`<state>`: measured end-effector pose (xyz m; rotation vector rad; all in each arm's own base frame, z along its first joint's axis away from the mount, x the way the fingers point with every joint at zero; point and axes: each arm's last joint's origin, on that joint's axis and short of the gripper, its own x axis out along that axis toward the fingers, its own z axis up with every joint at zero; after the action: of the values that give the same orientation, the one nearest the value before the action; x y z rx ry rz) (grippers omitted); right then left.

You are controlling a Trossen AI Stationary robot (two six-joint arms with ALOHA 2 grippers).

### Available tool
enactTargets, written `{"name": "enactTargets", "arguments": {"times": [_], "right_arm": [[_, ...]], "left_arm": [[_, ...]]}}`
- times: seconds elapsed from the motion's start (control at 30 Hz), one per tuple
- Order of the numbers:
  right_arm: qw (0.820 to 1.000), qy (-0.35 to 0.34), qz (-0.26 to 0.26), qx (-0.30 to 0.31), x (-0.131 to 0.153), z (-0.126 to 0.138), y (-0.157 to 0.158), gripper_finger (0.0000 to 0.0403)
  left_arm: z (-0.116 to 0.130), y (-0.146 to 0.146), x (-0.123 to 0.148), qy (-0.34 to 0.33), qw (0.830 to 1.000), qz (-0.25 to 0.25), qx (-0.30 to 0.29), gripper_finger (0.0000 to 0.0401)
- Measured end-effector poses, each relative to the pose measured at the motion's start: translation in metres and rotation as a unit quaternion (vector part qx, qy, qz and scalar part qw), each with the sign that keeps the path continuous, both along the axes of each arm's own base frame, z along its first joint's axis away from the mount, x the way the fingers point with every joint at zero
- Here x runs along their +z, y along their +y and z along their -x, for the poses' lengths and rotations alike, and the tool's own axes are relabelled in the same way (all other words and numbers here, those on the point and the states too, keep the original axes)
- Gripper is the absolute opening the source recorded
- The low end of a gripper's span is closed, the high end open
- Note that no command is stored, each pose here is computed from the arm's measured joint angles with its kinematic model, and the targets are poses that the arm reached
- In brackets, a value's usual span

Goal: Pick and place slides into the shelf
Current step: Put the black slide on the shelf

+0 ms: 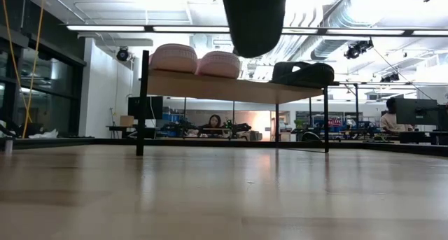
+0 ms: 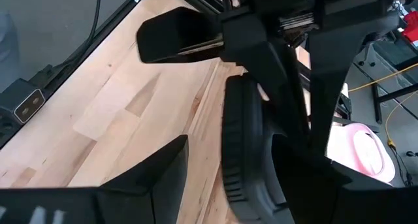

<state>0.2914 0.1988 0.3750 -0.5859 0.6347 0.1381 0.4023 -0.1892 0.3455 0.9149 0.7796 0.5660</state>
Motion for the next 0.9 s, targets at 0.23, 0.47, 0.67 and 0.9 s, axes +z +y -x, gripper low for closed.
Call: {"name": "enactTargets", "arguments": {"times": [0.23,0.47,0.67,0.9], "right_arm": [[1.000,-0.003,-0.010,-0.011,0.0001,-0.0001,-0.0002,0.0208],[0.999,-0.004,-0.031,-0.027,0.0001,-0.0001,-0.0002,0.0144],[0.999,-0.003,-0.040,-0.028,0.0002,-0.0001,0.0002,0.0051],[0.998,-0.003,-0.046,-0.031,0.0002,-0.0001,0.0002,0.0019]], "left_arm": [[-0.0034,-0.0018,0.0021,-0.004,1.000,-0.006,-0.009,0.0000],[-0.0047,-0.0052,0.0051,-0.014,0.999,-0.029,-0.009,0.0000],[-0.0038,-0.0074,0.0054,-0.012,0.999,-0.034,-0.012,0.0000],[-0.0039,-0.0074,0.0051,-0.018,0.999,-0.030,-0.009,0.0006]]}}
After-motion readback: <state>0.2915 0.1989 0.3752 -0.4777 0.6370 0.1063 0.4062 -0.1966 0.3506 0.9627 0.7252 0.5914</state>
